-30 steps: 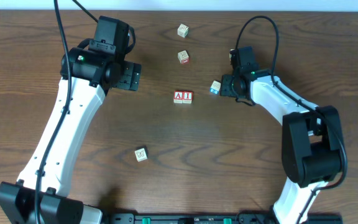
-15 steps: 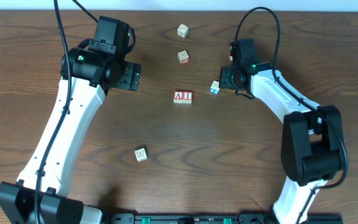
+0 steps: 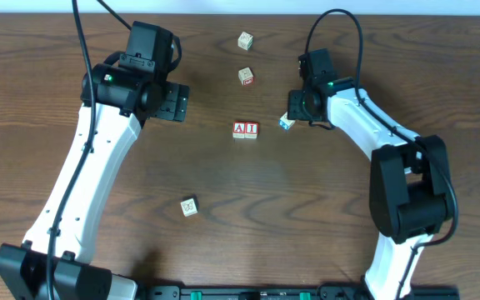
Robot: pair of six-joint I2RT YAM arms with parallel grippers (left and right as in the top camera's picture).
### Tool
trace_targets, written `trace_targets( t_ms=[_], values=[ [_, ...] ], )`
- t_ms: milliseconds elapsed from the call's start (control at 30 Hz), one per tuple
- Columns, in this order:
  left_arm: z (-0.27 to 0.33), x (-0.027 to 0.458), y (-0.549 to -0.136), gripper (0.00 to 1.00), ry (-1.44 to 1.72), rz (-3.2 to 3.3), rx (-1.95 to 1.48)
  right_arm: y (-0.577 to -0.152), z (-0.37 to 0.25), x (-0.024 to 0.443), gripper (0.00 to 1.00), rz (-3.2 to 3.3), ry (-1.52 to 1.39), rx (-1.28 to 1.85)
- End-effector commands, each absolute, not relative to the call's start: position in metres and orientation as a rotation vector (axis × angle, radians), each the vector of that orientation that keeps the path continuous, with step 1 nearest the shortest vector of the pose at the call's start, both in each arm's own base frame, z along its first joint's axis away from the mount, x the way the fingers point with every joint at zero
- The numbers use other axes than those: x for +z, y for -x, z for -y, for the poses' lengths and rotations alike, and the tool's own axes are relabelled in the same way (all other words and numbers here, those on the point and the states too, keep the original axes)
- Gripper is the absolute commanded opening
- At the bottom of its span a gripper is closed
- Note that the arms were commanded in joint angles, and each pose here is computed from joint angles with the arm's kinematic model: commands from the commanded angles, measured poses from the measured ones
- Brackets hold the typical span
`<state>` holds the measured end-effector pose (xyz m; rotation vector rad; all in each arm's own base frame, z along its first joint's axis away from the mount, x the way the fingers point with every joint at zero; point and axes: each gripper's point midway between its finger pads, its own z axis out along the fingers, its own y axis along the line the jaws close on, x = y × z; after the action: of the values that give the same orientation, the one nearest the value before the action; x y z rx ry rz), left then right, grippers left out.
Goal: Spell out Ai2
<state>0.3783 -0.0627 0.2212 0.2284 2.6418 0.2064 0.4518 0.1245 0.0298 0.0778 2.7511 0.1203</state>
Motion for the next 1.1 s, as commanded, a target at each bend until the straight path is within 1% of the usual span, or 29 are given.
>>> trace_targets(
  t_ms=[0, 400, 1067],
  values=[
    [0.06, 0.22, -0.378, 0.96, -0.237, -2.645, 0.233, -0.453, -0.132, 0.031, 0.52, -2.748, -0.053, 0.111],
    [0.06, 0.22, -0.378, 0.96, -0.237, -2.645, 0.233, -0.45, -0.132, 0.031, 0.52, -2.751, -0.05, 0.062],
    [0.06, 0.22, -0.378, 0.95, -0.237, -2.645, 0.233, -0.448, -0.1, 0.03, 0.53, -2.747, -0.101, -0.13]
  ],
)
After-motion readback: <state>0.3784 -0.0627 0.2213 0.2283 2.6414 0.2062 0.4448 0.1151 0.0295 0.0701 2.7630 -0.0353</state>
